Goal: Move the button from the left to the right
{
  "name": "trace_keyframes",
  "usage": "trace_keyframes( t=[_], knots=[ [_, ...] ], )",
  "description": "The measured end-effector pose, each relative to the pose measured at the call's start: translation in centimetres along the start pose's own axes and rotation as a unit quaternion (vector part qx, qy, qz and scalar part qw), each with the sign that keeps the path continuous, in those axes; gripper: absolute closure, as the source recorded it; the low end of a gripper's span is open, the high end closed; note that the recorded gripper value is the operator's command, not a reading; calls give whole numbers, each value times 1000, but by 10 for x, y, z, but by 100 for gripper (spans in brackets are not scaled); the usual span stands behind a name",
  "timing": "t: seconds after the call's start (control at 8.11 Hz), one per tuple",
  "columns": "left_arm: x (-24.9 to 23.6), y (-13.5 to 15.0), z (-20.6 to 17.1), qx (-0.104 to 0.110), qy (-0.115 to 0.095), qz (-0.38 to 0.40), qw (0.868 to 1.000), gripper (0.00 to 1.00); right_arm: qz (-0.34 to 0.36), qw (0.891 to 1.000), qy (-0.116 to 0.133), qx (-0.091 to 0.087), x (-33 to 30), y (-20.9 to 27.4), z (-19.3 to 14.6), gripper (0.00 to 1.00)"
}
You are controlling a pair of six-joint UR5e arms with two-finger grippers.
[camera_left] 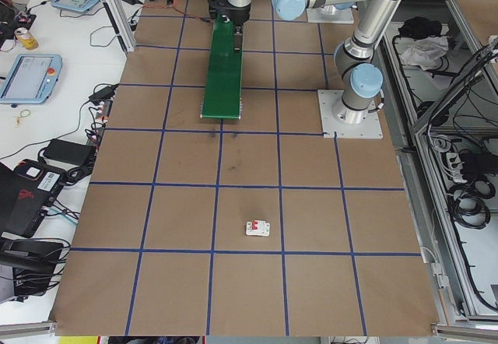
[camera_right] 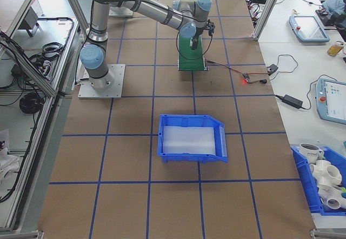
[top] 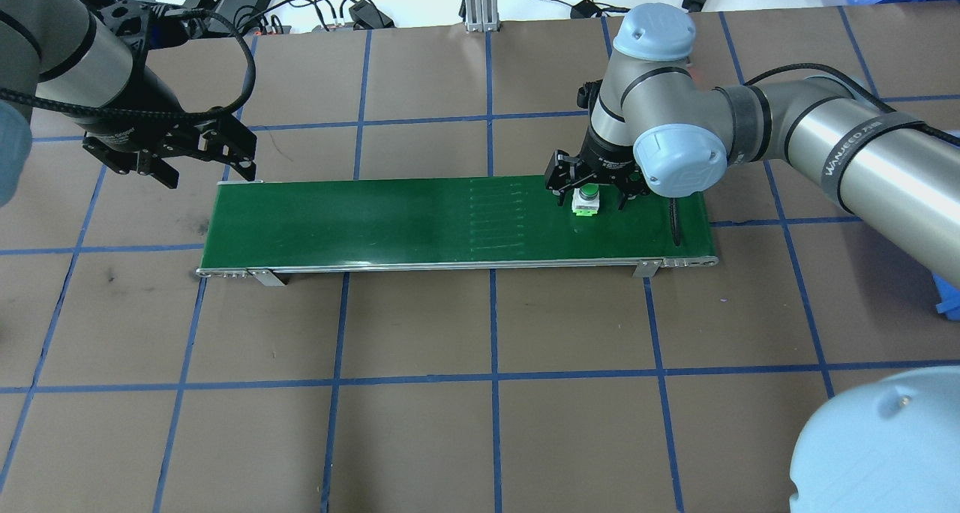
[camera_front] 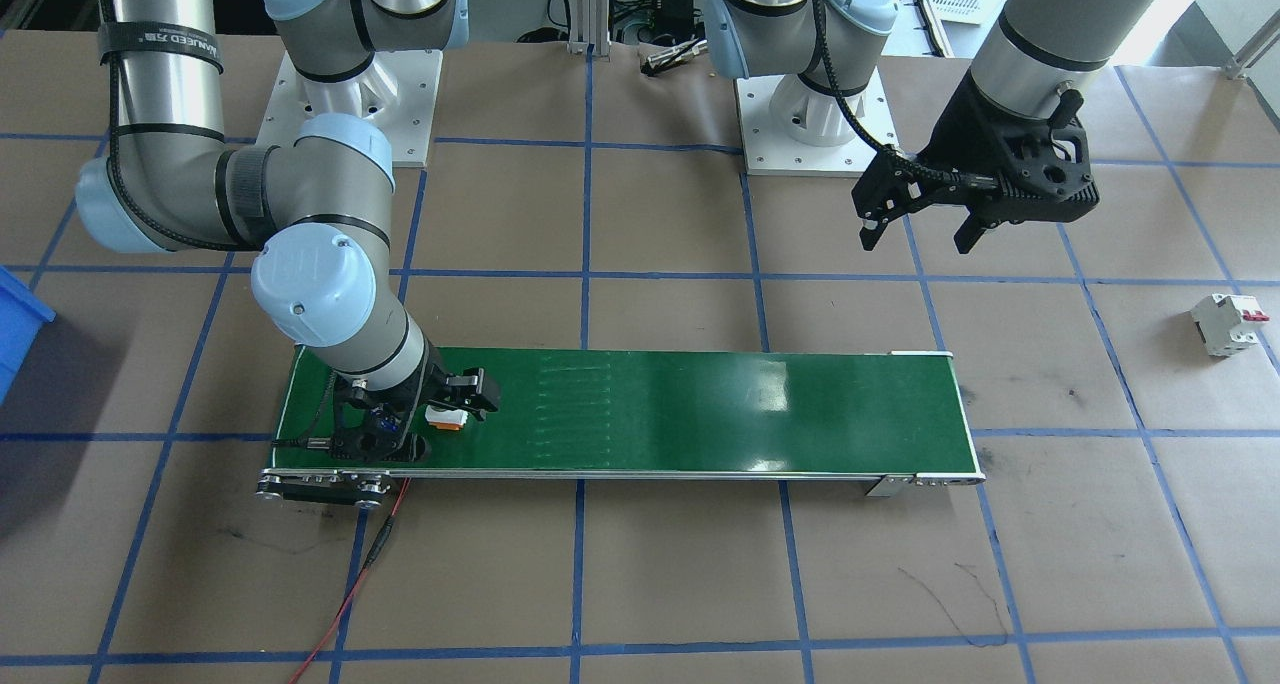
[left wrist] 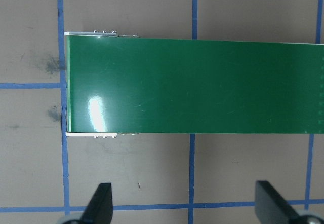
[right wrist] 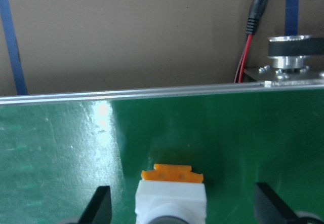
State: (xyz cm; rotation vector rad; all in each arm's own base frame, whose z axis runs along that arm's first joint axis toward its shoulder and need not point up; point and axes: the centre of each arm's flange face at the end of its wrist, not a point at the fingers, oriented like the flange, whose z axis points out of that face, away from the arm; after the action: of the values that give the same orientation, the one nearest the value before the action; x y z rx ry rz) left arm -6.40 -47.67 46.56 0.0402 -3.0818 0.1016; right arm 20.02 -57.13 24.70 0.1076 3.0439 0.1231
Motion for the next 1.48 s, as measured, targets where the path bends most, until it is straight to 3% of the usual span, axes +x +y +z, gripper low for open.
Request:
trace_keyframes(
  t=[0.12,0.25,0.74,1.11,1.48],
  knots=[
    [0,0,0,1,0,0,1000,0,-4,1000,6,-2,2,1,3,80],
    [0,0,0,1,0,0,1000,0,-8,1000,10,-2,3,0,3,100],
    [0,0,-1,2,0,0,1000,0,-32,999,40,12,42,-12,-17,100],
    [0,0,-1,2,0,1,1000,0,-62,997,45,30,162,-35,-81,100],
    [0,0,-2,3,0,1,1000,0,-133,986,88,42,309,-39,-137,100]
  ],
)
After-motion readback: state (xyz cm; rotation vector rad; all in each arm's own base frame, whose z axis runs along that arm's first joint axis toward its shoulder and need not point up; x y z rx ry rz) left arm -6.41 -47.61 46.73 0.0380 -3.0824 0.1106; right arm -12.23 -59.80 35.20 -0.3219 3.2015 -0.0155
